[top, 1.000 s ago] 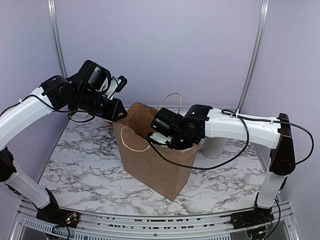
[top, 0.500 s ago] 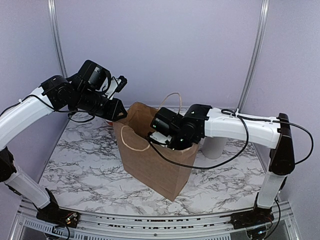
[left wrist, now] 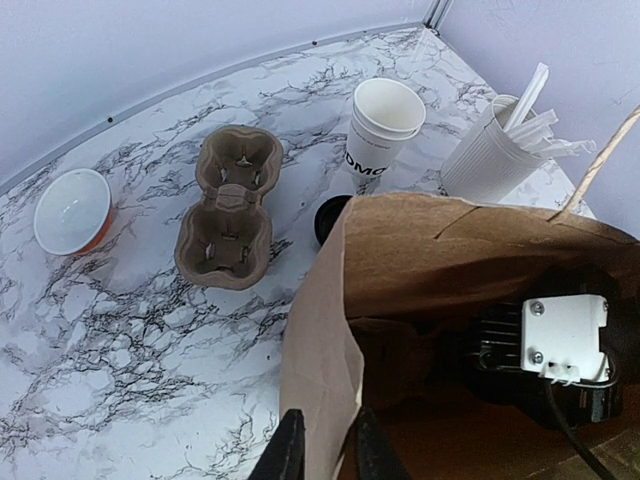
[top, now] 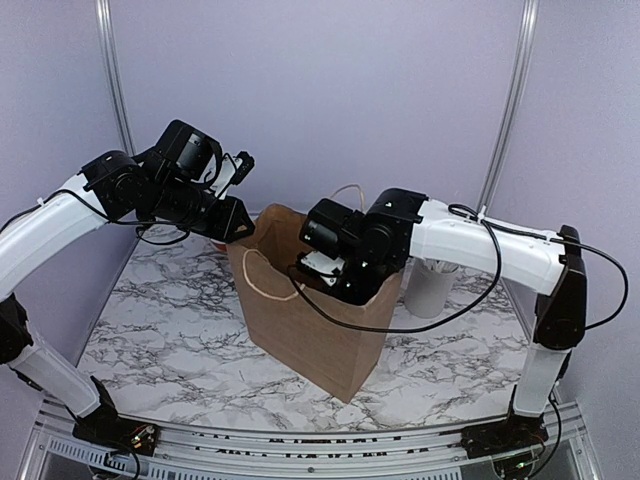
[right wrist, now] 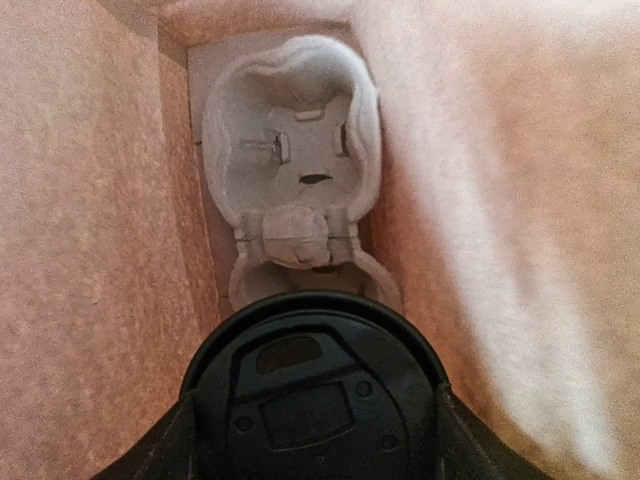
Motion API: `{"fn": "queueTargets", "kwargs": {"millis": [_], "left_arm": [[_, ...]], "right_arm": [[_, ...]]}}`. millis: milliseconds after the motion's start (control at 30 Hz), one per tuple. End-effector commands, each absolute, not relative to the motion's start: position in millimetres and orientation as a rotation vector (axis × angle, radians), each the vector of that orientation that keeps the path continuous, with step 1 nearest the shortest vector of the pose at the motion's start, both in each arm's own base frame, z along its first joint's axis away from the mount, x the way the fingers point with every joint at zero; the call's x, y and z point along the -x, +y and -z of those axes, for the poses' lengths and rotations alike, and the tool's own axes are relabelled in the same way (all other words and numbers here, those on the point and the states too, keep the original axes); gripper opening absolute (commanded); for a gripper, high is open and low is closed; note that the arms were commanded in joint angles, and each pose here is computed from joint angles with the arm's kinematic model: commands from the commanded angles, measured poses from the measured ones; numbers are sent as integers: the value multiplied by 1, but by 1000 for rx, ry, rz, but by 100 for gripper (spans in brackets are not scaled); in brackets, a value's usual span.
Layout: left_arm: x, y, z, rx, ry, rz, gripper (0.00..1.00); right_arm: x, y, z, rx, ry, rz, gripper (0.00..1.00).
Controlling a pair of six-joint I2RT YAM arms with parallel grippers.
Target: Pack the takeout coffee
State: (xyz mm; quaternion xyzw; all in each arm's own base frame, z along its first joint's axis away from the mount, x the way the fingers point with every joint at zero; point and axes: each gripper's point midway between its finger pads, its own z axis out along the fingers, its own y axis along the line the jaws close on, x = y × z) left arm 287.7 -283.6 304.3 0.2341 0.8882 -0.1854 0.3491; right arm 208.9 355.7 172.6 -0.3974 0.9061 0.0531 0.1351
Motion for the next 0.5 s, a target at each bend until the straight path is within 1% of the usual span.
{"fn": "queueTargets", "kwargs": {"millis": [0,467], "left_arm": [[-286,-281,-306,-615,2307,483,18],[-287,-283,-305,-618,2309,483,18]], "right_arm": [[-210,357,-189,1132,2605,-138,68],[-213,359,-215,1098,2569,-161,82]]}}
